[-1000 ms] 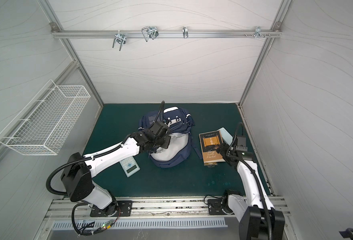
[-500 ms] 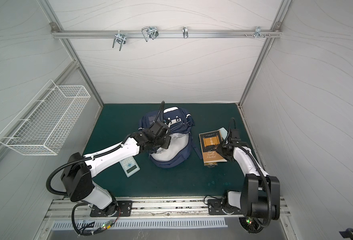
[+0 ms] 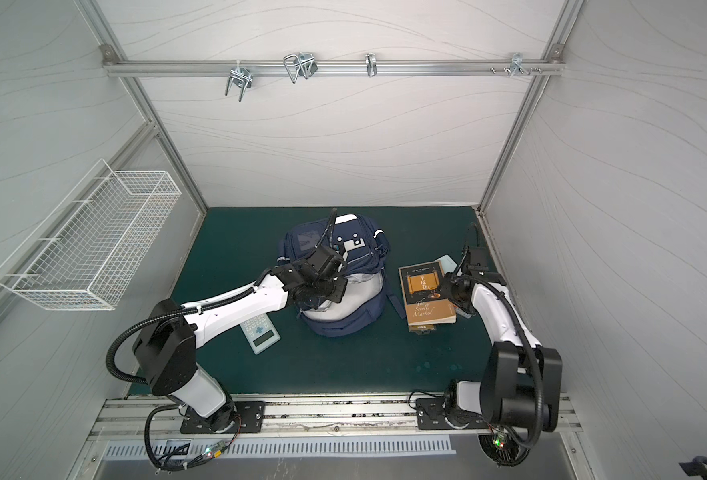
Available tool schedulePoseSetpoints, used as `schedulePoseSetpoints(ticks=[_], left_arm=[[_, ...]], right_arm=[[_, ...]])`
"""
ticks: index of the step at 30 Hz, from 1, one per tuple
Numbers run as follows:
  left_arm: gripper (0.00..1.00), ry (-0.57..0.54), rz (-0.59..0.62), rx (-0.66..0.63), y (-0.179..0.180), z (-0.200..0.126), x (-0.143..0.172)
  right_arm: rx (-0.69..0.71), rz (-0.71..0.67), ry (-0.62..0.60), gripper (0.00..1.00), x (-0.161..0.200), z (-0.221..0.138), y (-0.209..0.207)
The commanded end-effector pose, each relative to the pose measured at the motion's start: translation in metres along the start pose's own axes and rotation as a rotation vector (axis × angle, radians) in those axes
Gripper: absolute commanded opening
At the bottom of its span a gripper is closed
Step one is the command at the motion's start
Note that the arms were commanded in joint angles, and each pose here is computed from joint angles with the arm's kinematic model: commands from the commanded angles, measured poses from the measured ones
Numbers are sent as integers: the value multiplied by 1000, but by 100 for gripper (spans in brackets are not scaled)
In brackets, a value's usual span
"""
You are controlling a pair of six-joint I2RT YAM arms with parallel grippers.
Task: Pack books, pencil case, and school supplies into a backpack
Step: Pick up the book.
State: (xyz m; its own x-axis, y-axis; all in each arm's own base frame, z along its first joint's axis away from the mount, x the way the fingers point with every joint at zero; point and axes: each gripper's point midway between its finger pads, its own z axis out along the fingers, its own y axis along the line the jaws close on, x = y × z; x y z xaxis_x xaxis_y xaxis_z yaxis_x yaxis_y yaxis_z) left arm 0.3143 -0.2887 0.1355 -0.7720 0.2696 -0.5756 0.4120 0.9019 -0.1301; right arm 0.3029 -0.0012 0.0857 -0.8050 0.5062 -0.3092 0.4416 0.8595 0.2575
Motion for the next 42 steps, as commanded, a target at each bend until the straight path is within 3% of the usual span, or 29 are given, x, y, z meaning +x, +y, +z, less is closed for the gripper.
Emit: schedulePoseSetpoints(ticks=[1, 7, 12, 20, 23, 26, 35, 40, 42], left_arm=[[0, -79, -30, 54, -15, -9, -28], [0, -81, -27, 55, -16, -9, -29], [0, -77, -25, 51, -15, -8, -28], [0, -78, -16, 37, -12, -8, -28], [0, -76, -14, 36, -12, -8, -27], [0, -73, -11, 31, -11, -8, -27], [0, -72, -5, 31, -11, -8, -27], [0, -71, -4, 29, -11, -8, -26], [0, -73, -2, 26, -11, -8, -26]], right_arm=[[-31, -38, 59, 68, 16, 10, 8], [-74, -108, 101, 56, 39, 9, 30], [-110, -113, 133, 54, 55, 6, 43], [-296, -75, 204, 58, 76, 0, 69], [-270, -85, 194, 59, 77, -5, 64], [-159, -61, 113, 68, 64, -12, 38], [-326, 10, 204, 73, 83, 3, 43], [-332, 14, 207, 61, 81, 11, 45], [-318, 14, 222, 48, 85, 14, 43]])
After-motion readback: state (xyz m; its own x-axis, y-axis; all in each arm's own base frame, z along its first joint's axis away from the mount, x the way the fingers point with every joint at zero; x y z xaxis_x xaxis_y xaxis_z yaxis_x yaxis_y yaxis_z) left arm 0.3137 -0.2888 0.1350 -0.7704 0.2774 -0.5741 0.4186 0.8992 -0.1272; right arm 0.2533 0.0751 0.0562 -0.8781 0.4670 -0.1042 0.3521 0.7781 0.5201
